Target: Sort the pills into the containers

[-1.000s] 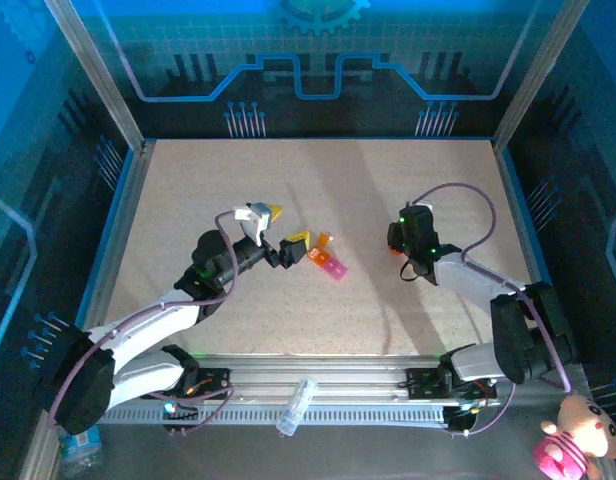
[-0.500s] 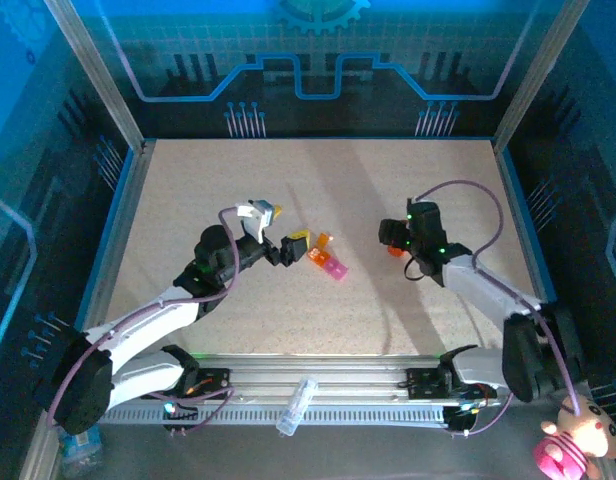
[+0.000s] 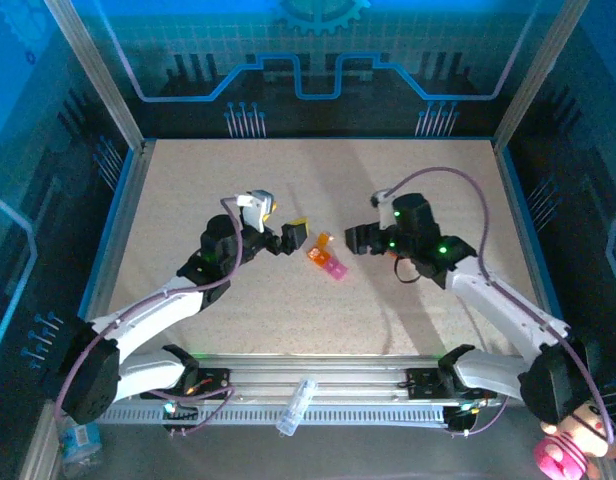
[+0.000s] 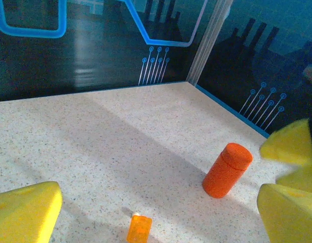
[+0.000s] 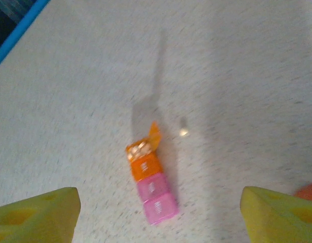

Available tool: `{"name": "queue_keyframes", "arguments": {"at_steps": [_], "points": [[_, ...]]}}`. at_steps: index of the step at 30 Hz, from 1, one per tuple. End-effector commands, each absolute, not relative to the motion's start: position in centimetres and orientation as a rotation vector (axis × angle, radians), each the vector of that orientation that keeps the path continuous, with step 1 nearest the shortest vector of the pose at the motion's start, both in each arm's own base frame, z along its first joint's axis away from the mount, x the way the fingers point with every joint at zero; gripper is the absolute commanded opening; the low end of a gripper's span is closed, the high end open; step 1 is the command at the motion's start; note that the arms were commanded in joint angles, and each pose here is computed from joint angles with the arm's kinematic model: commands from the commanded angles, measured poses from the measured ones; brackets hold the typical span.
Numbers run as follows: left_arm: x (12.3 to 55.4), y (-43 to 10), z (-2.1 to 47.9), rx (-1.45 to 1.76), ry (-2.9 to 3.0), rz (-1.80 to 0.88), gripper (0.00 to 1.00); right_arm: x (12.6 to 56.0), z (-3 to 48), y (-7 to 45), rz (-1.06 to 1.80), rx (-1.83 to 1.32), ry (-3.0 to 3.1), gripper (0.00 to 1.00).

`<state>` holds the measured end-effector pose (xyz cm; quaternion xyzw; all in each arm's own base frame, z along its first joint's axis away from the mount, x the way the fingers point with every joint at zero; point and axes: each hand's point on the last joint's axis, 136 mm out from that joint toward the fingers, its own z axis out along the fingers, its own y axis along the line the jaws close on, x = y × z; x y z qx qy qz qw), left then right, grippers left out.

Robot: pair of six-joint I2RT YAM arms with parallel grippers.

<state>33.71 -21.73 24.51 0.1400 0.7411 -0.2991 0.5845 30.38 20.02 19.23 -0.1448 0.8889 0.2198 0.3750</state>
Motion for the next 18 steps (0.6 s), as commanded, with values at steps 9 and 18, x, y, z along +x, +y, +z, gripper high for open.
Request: {"name": "queue_keyframes", "arguments": {"at_steps": [9, 18], "points": [[36.5, -19.6, 24.4, 0.261, 1.806, -0.516, 0.99, 28.5, 8.6, 23.3, 0.406, -0.663, 2.548, 0.88], [36.8, -19.1, 24.2, 0.229, 1.808, -0.5, 0.99, 28.8, 4.1, 23.4, 0.179, -0.759, 2.639, 0.89]]}}
